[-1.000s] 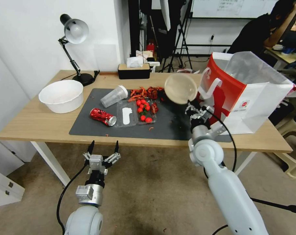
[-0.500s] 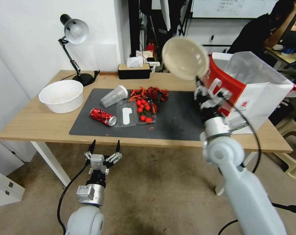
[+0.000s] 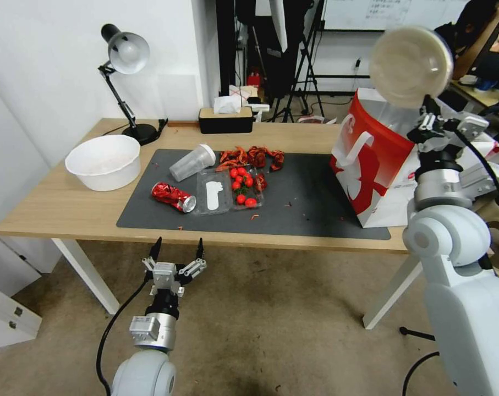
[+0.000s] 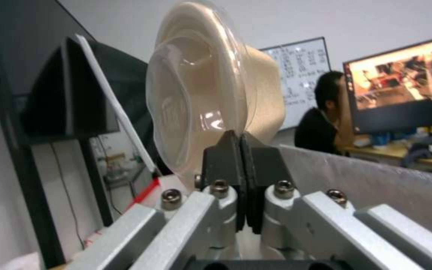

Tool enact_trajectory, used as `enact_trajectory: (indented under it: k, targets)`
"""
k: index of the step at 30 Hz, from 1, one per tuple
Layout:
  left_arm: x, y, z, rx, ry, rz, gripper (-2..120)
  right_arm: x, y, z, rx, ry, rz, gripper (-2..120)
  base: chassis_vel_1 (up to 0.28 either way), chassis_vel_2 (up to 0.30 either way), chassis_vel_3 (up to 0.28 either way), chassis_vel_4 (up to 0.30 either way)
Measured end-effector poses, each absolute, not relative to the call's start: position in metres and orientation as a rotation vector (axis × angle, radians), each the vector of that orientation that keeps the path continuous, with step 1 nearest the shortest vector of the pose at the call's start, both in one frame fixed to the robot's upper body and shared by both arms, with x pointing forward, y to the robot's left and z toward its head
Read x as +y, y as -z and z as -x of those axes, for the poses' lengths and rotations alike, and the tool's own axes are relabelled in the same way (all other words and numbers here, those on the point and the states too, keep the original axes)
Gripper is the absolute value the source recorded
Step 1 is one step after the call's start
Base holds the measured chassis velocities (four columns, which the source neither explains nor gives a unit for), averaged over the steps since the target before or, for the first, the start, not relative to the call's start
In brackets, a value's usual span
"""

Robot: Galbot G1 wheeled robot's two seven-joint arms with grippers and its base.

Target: Pick up the trash from the table and place it into the takeout bag.

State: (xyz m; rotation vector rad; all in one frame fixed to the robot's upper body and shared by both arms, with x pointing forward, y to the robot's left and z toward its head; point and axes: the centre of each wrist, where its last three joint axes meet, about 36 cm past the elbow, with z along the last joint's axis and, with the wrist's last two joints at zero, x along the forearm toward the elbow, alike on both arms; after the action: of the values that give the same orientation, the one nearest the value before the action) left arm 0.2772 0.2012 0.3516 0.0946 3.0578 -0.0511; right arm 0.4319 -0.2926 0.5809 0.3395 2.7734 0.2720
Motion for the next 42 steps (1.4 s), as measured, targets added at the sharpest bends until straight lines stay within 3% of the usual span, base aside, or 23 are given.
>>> enact_trajectory:
  k: [4, 8, 10, 11, 13, 19, 27, 42]
  targets:
    - [0.202, -0.352, -0.276, 3.059, 0.049, -0.092, 100, -0.292, -0.580, -0.431, 2.784, -0.270, -0.363, 14, 0.000, 0.000, 0.000, 0.000]
    - [0.203, -0.352, -0.276, 3.060, 0.048, -0.086, 100, -0.292, -0.579, -0.431, 2.785, -0.274, -0.365, 34, 0.000, 0.000, 0.000, 0.000]
    - [0.203, -0.352, -0.275, 3.060, 0.048, -0.086, 100, -0.293, -0.580, -0.431, 2.781, -0.277, -0.361, 35, 0.000, 0.000, 0.000, 0.000]
    - [0.203, -0.352, -0.275, 3.060, 0.048, -0.084, 100, -0.294, -0.580, -0.432, 2.754, -0.306, -0.328, 43, 0.000, 0.000, 0.000, 0.000]
    - [0.203, -0.352, -0.275, 3.060, 0.048, -0.084, 100, -0.294, -0.581, -0.431, 2.731, -0.333, -0.289, 47, 0.000, 0.000, 0.000, 0.000]
    - [0.204, -0.353, -0.277, 3.055, 0.050, -0.076, 100, -0.288, -0.579, -0.414, 2.566, -0.438, 0.078, 70, 0.000, 0.000, 0.000, 0.000]
    - [0.205, -0.352, -0.278, 3.055, 0.049, -0.076, 100, -0.274, -0.538, -0.389, 2.548, -0.262, 0.323, 99, 0.000, 0.000, 0.000, 0.000]
    - [0.207, -0.351, -0.281, 3.049, 0.050, -0.073, 100, -0.262, -0.437, -0.324, 2.684, 0.143, 0.292, 100, 0.000, 0.000, 0.000, 0.000]
